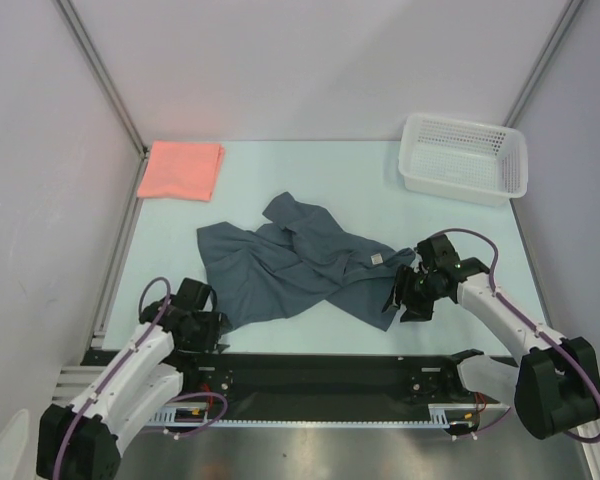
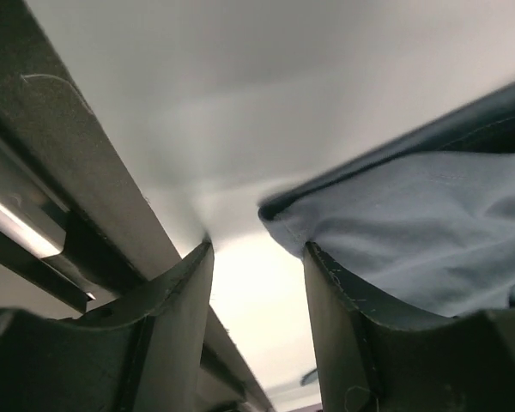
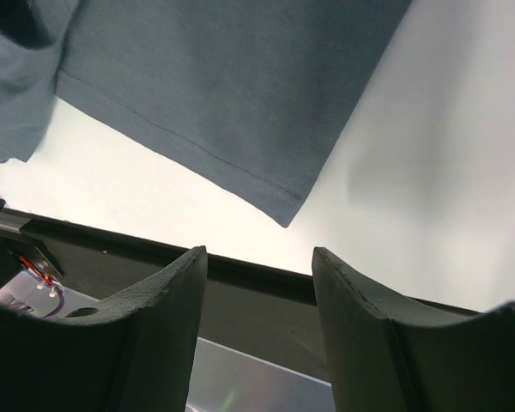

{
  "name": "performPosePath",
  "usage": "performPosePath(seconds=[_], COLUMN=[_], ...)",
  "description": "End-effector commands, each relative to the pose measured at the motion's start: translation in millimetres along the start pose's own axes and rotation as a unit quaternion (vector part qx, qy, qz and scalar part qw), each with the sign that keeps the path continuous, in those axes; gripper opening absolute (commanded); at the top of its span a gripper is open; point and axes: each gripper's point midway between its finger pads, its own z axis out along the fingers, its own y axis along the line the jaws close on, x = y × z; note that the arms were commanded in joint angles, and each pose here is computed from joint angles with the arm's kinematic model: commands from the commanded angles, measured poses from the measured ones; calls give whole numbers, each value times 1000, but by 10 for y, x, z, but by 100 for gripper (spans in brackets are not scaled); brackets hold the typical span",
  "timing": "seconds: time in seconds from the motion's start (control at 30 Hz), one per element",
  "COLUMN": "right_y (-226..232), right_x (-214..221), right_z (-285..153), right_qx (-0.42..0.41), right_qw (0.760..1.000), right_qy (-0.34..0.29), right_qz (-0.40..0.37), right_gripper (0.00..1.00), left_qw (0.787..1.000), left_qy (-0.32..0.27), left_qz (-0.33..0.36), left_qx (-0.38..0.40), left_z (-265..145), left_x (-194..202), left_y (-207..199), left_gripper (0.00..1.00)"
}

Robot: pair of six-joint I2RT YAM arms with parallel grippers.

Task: Fold and stack the t-shirts
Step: Flatten the tshirt out

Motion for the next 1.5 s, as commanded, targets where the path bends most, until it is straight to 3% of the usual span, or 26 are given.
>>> performPosePath(seconds=[0.0,0.47,0.53,0.57,0.6,0.67,0.77,0.9,1.23,1.47], right_y=[87,136,106,85,90,92,-35,-143,-201,-288], right_x=[-84,-56,-74,-82,-90,-73,1,100,127,152], right_z=[-24,180,193,208,215,249,292,375,513,578], right_qx=[-9,-25,-13,-8,-7,-14,15,26,31,45], right_qw=[1000,999,998,998,997,995,990,985,979,976], right_qy=[-11,18,15,15,13,15,22,31,36,31], right_qz=[2,40,52,61,79,102,138,168,198,213], right_gripper=[58,58,57,56,55,49,47,46,44,27], left_qw=[998,998,998,998,998,998,998,997,995,994], left_qy=[-20,-41,-43,-42,-42,-44,-56,-67,-75,-80], left_qz=[-61,-44,-47,-46,-46,-42,-22,1,28,36], left_qx=[19,10,9,15,16,20,22,39,57,64], left_z=[-25,5,43,53,64,86,57,-7,-86,-131], left_x=[-112,-227,-245,-245,-249,-262,-301,-331,-337,-350], left_y=[-24,-110,-88,-108,-111,-129,-174,-284,-367,-392], left_gripper=[52,51,44,27,21,17,15,0,0,0])
